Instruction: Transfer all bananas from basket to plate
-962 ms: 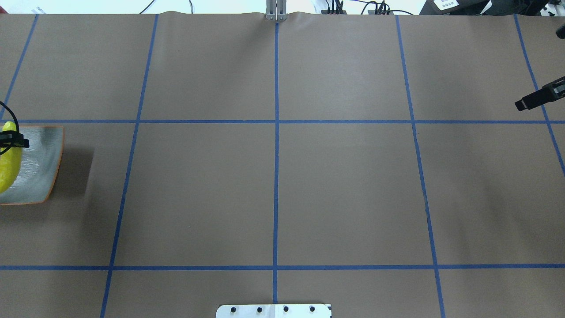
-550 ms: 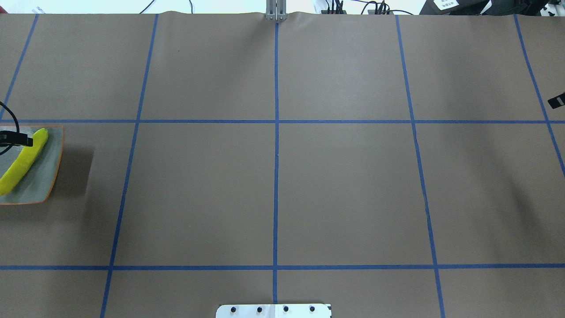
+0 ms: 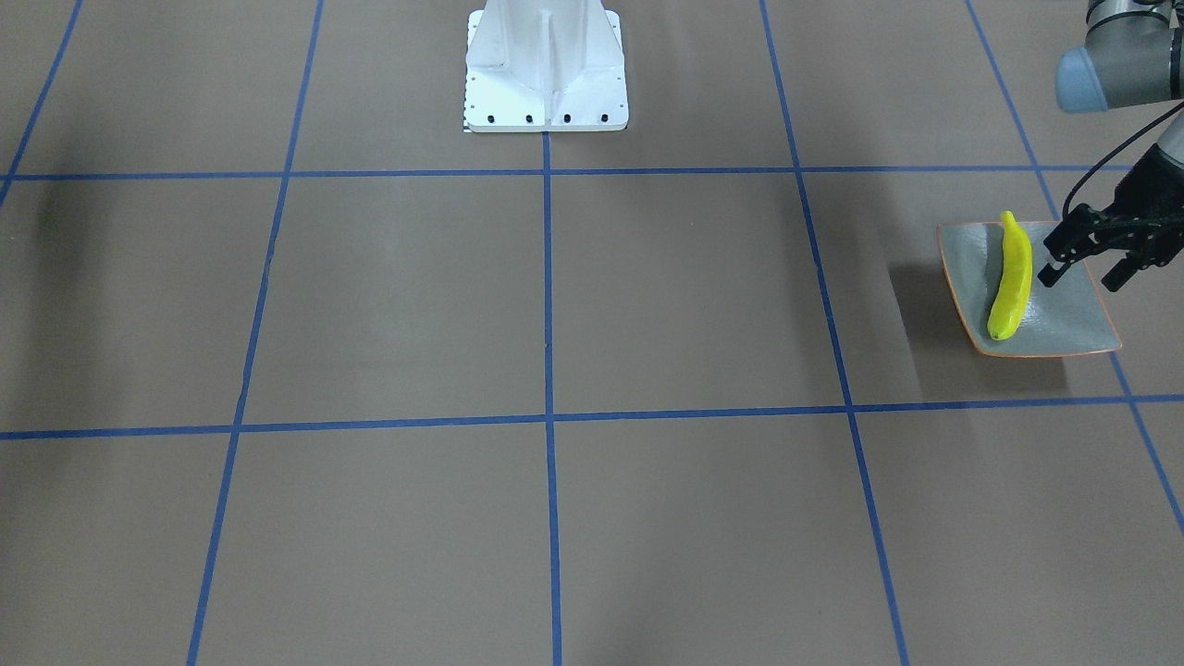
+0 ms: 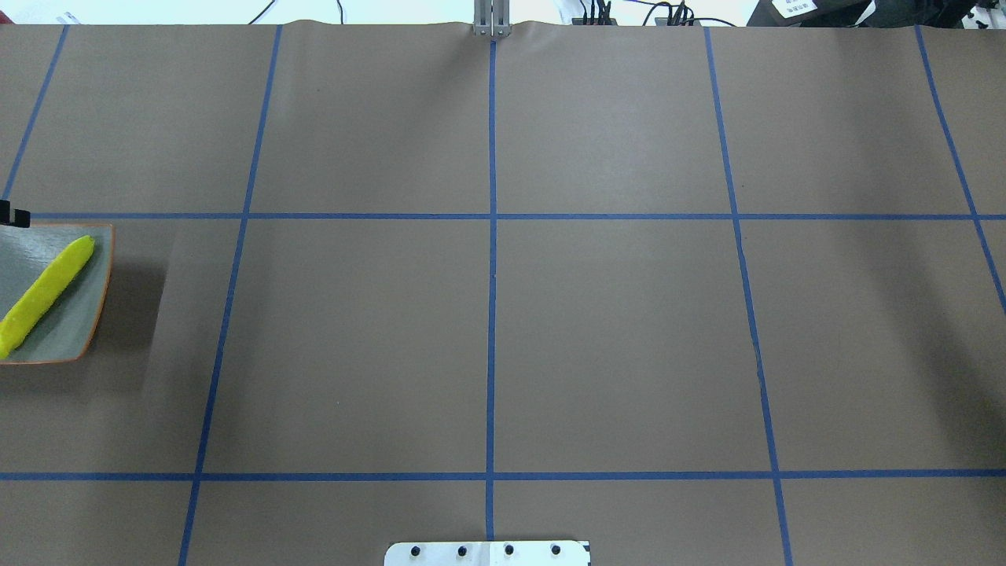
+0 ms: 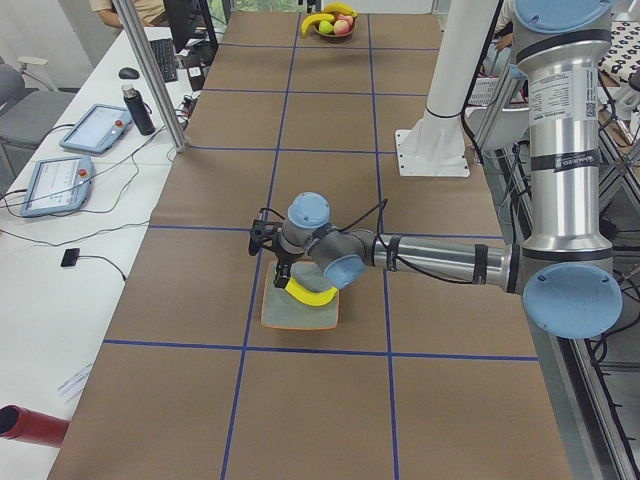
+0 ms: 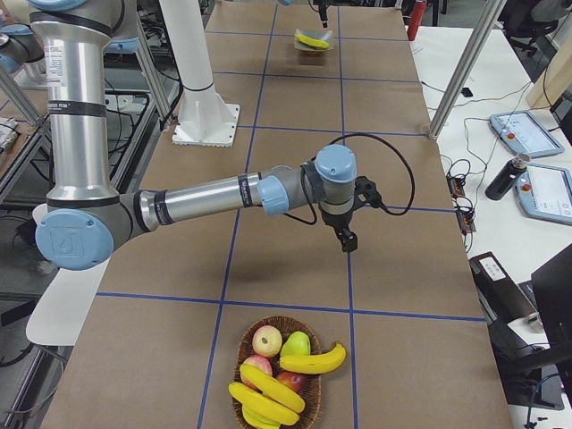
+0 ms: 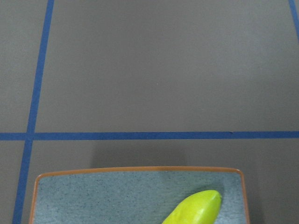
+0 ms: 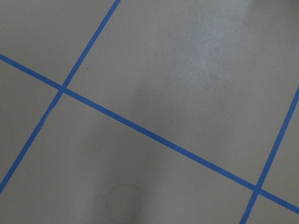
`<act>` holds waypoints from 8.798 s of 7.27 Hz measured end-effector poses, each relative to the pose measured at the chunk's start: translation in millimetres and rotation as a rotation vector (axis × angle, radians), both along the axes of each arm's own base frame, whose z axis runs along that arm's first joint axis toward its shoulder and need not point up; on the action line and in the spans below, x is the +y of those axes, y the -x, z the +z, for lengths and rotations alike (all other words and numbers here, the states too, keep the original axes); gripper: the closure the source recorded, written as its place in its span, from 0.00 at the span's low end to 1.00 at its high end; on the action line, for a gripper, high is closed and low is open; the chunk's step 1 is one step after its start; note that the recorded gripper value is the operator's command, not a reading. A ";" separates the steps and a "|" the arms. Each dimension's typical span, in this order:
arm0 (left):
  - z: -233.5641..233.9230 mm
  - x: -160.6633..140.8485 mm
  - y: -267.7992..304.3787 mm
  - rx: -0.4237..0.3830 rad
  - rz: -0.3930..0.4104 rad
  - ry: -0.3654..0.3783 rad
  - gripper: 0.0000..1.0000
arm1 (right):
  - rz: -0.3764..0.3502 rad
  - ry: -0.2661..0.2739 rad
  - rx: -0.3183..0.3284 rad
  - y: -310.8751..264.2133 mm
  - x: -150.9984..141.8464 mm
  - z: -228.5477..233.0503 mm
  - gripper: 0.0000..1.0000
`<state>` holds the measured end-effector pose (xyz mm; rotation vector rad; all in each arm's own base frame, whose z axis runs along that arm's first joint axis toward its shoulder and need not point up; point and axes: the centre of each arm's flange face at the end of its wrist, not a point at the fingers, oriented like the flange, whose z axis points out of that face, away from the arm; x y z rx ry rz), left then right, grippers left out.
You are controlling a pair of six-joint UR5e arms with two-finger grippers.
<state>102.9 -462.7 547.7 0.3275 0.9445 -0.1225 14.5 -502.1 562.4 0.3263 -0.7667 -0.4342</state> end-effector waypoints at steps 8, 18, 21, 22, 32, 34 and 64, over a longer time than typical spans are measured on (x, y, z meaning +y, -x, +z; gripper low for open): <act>-7.5 2.6 6.8 0.004 -0.016 -0.021 0.00 | -0.118 0.004 0.093 -45.8 -26.9 205.6 0.00; -7.9 0.6 7.2 -0.011 -0.029 -0.035 0.00 | -0.048 0.137 0.214 -44.1 -3.4 257.2 0.01; -9.1 -0.5 6.9 -0.009 -0.029 -0.041 0.00 | -0.017 0.123 0.215 -21.7 4.7 270.1 0.72; -9.5 -0.9 6.8 -0.009 -0.030 -0.042 0.00 | -0.018 0.115 0.223 -21.2 6.5 270.6 0.98; -33.6 -7.2 0.0 0.057 -0.049 -0.083 0.00 | 0.102 0.023 0.095 -42.8 -41.9 111.6 1.00; -72.1 -22.5 -25.4 0.115 -0.019 -0.154 0.00 | 0.164 0.047 -0.013 10.8 -53.3 29.9 1.00; -408.5 74.8 -285.6 0.808 0.274 0.059 0.47 | 0.627 0.543 -0.707 433.3 80.4 -469.1 1.00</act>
